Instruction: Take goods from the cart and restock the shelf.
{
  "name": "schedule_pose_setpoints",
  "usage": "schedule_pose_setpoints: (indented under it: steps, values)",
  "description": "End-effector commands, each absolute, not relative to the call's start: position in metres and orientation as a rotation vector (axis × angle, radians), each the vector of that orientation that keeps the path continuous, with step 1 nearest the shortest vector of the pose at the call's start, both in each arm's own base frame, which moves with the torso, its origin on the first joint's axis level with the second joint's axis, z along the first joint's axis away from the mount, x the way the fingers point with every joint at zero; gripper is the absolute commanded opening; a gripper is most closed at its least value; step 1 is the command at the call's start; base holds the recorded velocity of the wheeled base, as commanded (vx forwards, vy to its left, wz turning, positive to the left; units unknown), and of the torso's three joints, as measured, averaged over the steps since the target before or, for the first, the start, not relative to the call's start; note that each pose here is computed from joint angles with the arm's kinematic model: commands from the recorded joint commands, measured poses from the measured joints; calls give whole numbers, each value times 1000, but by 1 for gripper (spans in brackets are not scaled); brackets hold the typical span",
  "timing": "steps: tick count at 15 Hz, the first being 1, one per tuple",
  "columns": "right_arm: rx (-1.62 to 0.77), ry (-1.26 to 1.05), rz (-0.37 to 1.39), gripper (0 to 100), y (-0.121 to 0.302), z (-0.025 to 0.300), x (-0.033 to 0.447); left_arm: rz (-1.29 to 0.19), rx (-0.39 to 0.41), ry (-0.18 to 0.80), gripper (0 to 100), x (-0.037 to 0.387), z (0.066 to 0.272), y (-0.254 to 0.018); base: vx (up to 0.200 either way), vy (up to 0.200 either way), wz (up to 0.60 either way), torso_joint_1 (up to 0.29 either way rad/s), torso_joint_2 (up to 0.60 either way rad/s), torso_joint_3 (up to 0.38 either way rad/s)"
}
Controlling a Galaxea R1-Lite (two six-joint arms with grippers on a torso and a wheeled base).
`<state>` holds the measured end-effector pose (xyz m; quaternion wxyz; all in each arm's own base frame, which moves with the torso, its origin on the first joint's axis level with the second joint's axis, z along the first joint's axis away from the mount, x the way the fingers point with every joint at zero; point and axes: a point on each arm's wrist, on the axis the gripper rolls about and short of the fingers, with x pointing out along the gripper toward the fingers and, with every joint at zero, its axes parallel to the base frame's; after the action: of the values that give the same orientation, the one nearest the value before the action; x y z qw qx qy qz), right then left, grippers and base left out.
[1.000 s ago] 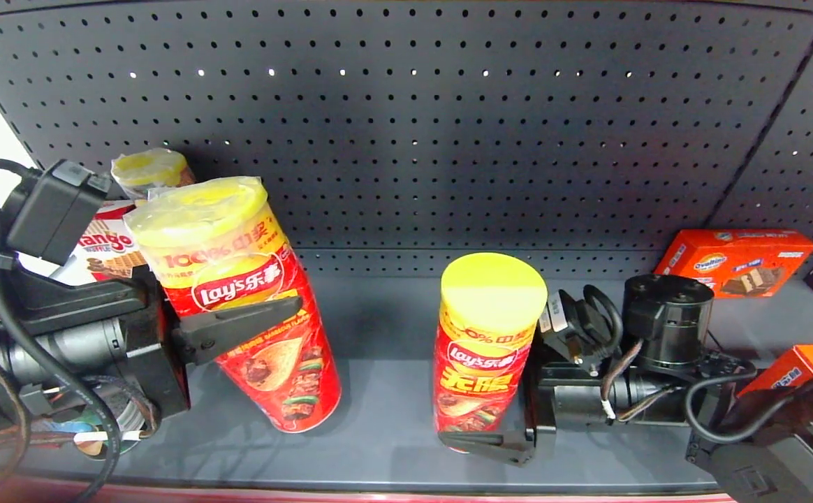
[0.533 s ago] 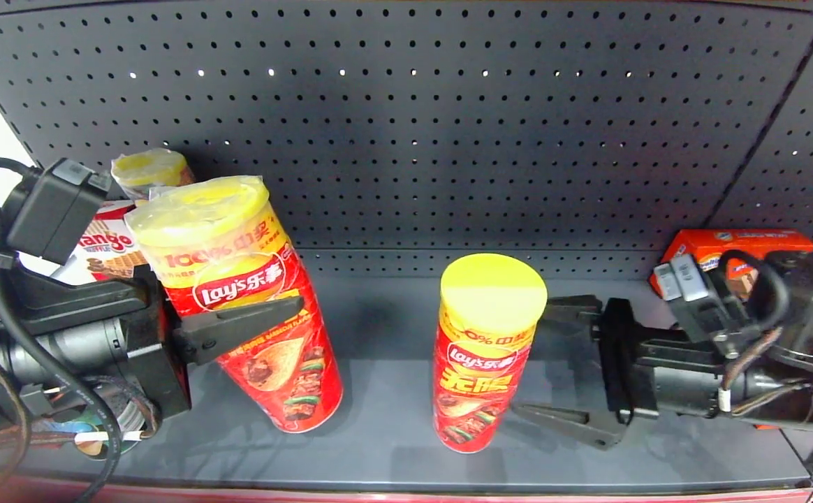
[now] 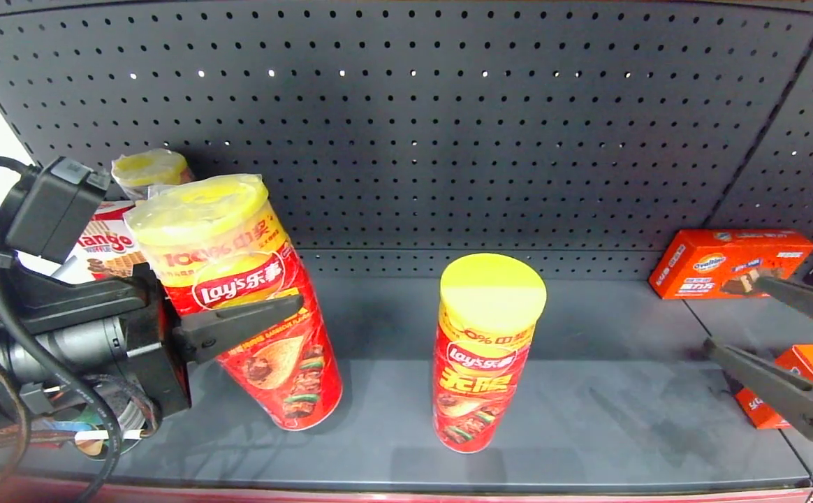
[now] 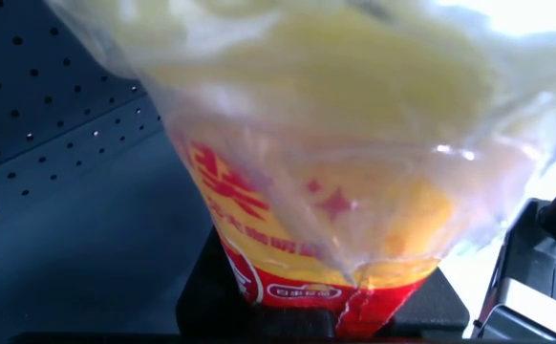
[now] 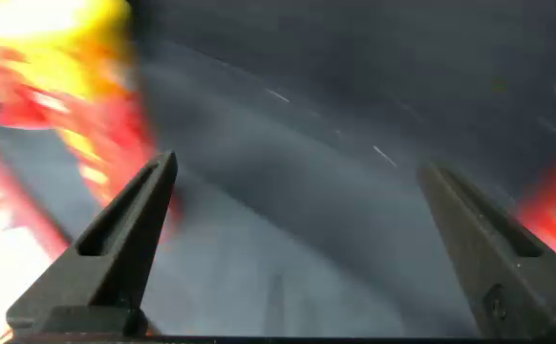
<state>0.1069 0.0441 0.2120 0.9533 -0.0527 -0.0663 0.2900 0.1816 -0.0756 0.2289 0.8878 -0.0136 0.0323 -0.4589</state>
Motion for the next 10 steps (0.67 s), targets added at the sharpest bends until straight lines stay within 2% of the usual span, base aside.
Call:
schedule_pose_setpoints:
  steps: [1, 3, 5, 7, 8, 10]
  values:
    - [-77, -117, 263, 100, 8, 191, 27, -953, -25, 61, 0, 182, 230, -76, 0, 0, 0, 0, 0, 0]
    - [-88, -51, 120, 100, -5, 155, -4, -954, -22, 40, 0, 181, 231, -76, 0, 0, 0, 0, 0, 0]
    - [-94, -22, 73, 100, -11, 120, -26, -954, -23, 39, 0, 180, 228, -75, 0, 0, 0, 0, 0, 0]
    - [-99, 9, 27, 100, -12, 106, -25, -952, -25, 54, 0, 180, 224, -75, 0, 0, 0, 0, 0, 0]
    - [-107, 39, 31, 100, -11, 87, -19, -952, -26, 60, 0, 179, 223, -75, 0, 0, 0, 0, 0, 0]
    - [-83, -54, 136, 100, -11, 83, -22, -949, -25, 68, 0, 178, 220, -74, 0, 0, 0, 0, 0, 0]
